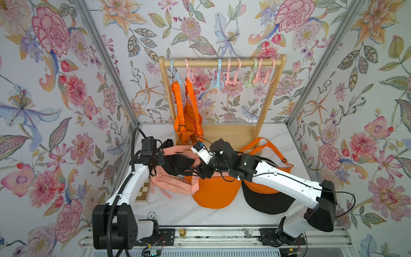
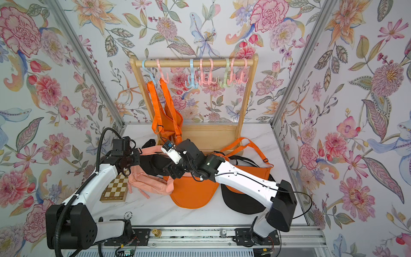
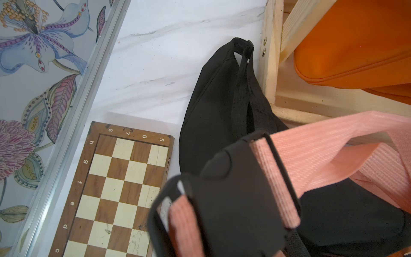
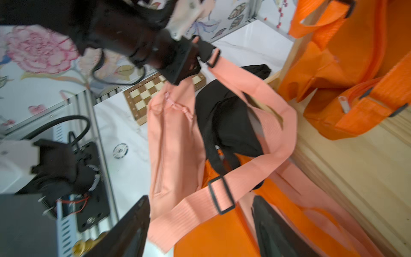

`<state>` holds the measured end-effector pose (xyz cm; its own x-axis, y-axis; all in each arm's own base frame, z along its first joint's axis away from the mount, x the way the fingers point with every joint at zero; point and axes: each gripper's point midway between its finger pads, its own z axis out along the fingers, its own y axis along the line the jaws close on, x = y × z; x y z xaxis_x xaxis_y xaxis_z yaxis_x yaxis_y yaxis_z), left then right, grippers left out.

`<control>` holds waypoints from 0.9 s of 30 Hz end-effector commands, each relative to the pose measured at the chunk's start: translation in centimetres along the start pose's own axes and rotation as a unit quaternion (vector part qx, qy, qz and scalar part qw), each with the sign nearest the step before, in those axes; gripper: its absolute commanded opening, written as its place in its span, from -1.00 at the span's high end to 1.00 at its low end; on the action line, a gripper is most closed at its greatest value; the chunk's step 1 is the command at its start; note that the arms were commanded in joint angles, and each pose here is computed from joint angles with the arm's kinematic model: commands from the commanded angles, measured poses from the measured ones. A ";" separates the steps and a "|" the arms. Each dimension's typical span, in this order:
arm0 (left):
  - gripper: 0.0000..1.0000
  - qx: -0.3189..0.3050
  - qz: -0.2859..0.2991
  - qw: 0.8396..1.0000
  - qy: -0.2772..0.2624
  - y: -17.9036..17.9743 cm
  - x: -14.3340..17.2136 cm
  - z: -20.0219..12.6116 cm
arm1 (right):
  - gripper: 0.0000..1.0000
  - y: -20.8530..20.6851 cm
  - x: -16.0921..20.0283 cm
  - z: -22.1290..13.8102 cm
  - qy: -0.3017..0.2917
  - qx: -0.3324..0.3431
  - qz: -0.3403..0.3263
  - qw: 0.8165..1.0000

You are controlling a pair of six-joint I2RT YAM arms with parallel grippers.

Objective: Take the bag off the hook
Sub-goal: Place the bag inside the bag.

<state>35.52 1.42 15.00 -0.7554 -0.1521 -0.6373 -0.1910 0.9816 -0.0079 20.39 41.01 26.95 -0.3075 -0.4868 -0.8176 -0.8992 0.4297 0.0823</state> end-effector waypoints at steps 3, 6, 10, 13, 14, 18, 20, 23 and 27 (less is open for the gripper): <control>0.67 0.000 0.008 1.000 0.009 0.3 -0.4 0.2 | -0.42 2.8 6.8 -0.1 0.106 -0.028 -0.024 0.994; 0.67 0.003 0.002 1.000 0.009 0.1 -0.3 0.4 | -0.37 3.9 8.5 0.8 0.134 -0.056 -0.029 0.989; 0.67 0.005 -0.002 1.000 0.007 0.0 -0.5 0.6 | -0.32 5.2 9.2 3.1 0.148 -0.091 -0.038 0.984; 0.67 0.005 -0.006 1.000 0.006 0.0 -0.6 0.7 | -0.21 5.9 9.6 5.2 0.157 -0.115 -0.045 0.980; 0.67 0.006 -0.006 1.000 0.005 0.0 -0.6 0.7 | -0.16 6.2 9.8 5.8 0.162 -0.125 -0.048 0.978; 0.67 0.003 -0.004 1.000 0.006 0.0 -0.7 0.9 | 0.00 6.4 10.5 8.7 0.177 -0.126 -0.054 0.975; 0.67 0.004 -0.004 1.000 0.006 0.0 -0.6 0.9 | 0.05 6.1 10.5 9.9 0.179 -0.116 -0.049 0.976; 0.67 0.007 -0.003 1.000 0.007 -0.1 -0.5 1.0 | 0.36 5.4 9.6 11.0 0.170 -0.103 -0.034 0.979; 0.67 0.008 0.002 1.000 0.008 -0.1 -0.6 0.6 | 1.00 5.3 8.4 10.0 0.158 -0.123 -0.005 0.980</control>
<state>36.00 1.52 14.05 -0.7718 -0.1493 -0.6181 -0.1881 0.9821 -0.0023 15.57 46.22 12.29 -0.3193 -0.7647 -0.5597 -0.9474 0.2454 0.2053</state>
